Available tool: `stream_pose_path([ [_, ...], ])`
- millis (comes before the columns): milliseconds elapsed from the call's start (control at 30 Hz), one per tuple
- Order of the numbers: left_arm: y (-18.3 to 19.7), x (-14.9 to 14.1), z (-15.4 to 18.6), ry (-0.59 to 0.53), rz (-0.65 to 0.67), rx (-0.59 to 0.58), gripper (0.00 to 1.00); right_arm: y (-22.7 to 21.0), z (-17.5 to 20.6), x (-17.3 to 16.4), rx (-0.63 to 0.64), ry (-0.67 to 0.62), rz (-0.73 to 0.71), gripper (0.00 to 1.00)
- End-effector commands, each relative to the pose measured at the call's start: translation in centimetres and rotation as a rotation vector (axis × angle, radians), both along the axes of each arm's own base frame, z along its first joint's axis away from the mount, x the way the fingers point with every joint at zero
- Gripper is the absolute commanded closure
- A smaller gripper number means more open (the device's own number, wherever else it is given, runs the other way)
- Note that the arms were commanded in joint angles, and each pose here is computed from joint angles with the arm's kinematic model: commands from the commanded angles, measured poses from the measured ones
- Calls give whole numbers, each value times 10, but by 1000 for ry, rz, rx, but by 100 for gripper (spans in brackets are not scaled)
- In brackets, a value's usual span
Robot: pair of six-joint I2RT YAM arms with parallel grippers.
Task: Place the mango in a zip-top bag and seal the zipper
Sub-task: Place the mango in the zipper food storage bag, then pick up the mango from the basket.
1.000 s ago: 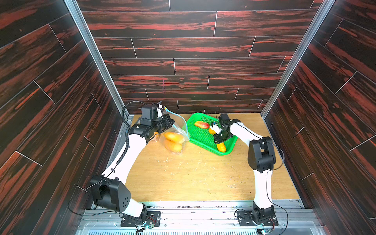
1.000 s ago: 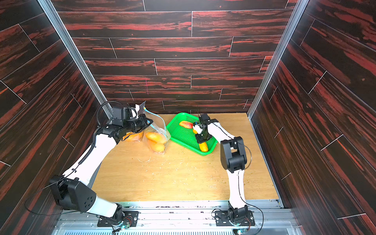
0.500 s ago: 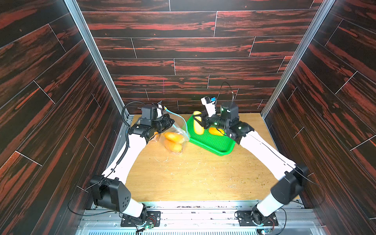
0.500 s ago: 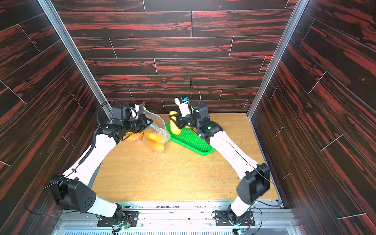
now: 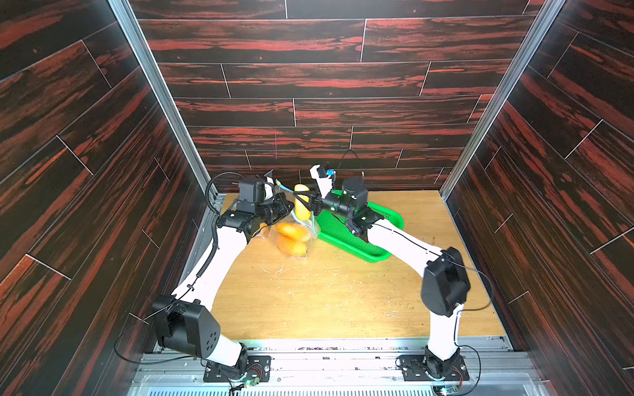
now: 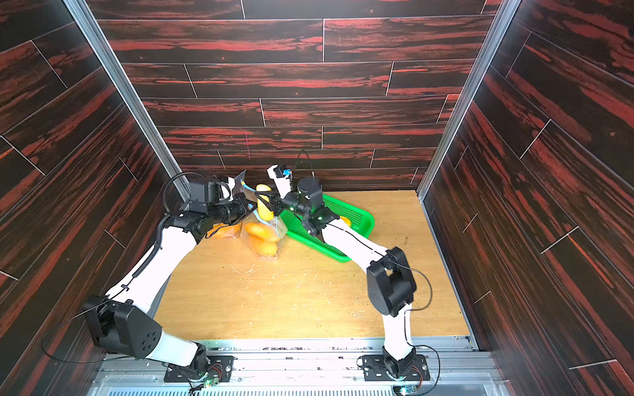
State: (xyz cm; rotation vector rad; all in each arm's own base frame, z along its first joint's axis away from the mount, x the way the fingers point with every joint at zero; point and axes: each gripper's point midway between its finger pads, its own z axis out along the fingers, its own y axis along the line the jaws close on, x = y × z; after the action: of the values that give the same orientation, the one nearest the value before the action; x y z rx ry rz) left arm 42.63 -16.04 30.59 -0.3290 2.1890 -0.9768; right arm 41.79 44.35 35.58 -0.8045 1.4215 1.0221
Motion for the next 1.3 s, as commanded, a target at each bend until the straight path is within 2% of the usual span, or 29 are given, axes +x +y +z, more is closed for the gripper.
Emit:
stream_pose_path([
  [0,3,-10,29,-74,-4,-21,99,-3,17,-5,0,-86,11,50],
  [33,3,-10,32,-79,-3,-20,99,-6,18,-6,5,-97,5,43],
  [133,3,-11,46,-103,-12,-21,99,-14,30,-12,10,-121,-9,40],
  [300,2,-12,63,-134,-19,-18,99,-29,51,-21,-9,-120,-9,27],
  [400,3,-12,66,-139,-20,-11,99,-56,60,-17,-14,-63,-92,26],
  [500,3,-12,65,-136,-20,-10,99,-94,47,-2,-47,56,-215,25],
  [600,2,-11,63,-136,-22,-14,99,-140,6,22,-115,226,-337,25],
  [767,-8,-13,67,-168,-73,-72,99,-218,-110,59,-391,527,-582,24],
  [833,-11,-13,69,-201,-80,-100,98,-239,-148,64,-480,600,-629,23],
  [933,4,-4,45,-136,5,-33,98,-251,-193,66,-617,627,-627,22],
  [1000,3,-2,37,-99,-9,-17,99,-257,-215,69,-698,628,-633,20],
  [1167,-9,2,47,-130,-39,-132,99,-275,-252,90,-880,570,-686,13],
  [1267,-22,-3,77,-200,-108,-241,99,-279,-266,103,-949,535,-685,11],
])
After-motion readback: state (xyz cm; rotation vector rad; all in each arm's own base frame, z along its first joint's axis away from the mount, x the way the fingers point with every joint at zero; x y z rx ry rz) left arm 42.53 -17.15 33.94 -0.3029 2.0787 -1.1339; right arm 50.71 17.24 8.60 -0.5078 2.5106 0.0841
